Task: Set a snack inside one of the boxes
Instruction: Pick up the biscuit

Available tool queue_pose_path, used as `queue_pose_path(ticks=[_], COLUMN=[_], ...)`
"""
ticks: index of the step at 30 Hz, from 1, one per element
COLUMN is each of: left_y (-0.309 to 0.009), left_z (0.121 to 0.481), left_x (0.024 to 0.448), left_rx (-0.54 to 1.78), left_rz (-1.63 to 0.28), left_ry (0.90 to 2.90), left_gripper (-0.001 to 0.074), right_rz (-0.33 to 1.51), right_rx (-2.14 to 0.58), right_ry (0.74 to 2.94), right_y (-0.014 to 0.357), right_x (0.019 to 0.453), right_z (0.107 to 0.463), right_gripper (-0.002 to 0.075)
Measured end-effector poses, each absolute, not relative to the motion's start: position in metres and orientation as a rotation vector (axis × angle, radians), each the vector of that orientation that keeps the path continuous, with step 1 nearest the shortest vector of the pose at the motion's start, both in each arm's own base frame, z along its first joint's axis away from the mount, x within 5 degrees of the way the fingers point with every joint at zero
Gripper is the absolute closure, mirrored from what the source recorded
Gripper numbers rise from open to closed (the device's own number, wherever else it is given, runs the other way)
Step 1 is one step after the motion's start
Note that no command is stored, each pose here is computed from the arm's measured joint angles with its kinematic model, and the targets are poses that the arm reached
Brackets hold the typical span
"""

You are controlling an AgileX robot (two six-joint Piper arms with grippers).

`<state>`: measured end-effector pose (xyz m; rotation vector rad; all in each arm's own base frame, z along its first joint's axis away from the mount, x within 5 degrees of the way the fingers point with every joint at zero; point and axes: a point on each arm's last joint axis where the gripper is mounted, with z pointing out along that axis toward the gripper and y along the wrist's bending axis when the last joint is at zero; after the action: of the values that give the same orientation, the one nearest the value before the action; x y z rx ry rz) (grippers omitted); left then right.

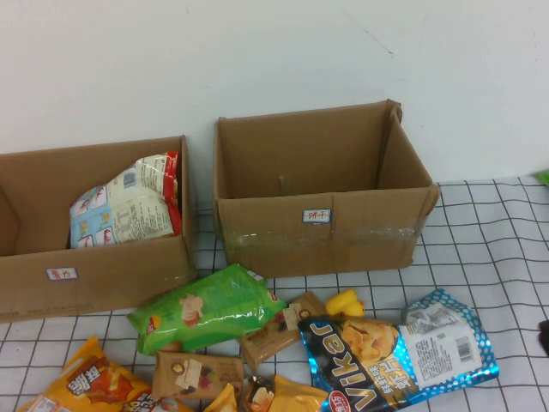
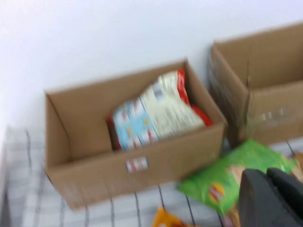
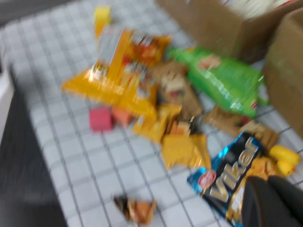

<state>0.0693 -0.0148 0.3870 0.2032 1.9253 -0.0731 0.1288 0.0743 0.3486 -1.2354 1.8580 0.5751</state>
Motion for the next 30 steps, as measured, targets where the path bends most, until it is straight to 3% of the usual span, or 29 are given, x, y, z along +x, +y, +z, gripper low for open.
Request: queue_pose_path(ticks=[10,17,24,27,30], left_y=[-0.019,-0.021,-0.022,-0.022,-0.022], left_z=[0.319,0.303,0.303,0.303,0.303], left_x=[0.043,0.023,0.017,0.017,0.017], left_rx=[0.103,0.105,0.107,0.107,0.114], left_rz=[-0.178,-0.179,-0.175,-0.175,-0.169], left_ry=[1.969,1.895,1.863,1.862,1.862], left_gripper=[0.0736,0.0736,0.0736,0.0736,0.0736], right_rz=[0.41,0.222,0.143,0.168,0.213], right_rx=[-1.71,-2.005,-2.084,-2.106,-2.216], right_ry=[1.998,2.059,2.105,2.112,2.043], right_y=[0.119,0.176,0.218,0.229,0.237], right_x=[0.159,0.165,0.175,0.177,0.179], right_z=[0.338,0.297,0.25,0.234,0.219], right_gripper=[0.0727,0.0727,0.0726,0.0683,0.0557])
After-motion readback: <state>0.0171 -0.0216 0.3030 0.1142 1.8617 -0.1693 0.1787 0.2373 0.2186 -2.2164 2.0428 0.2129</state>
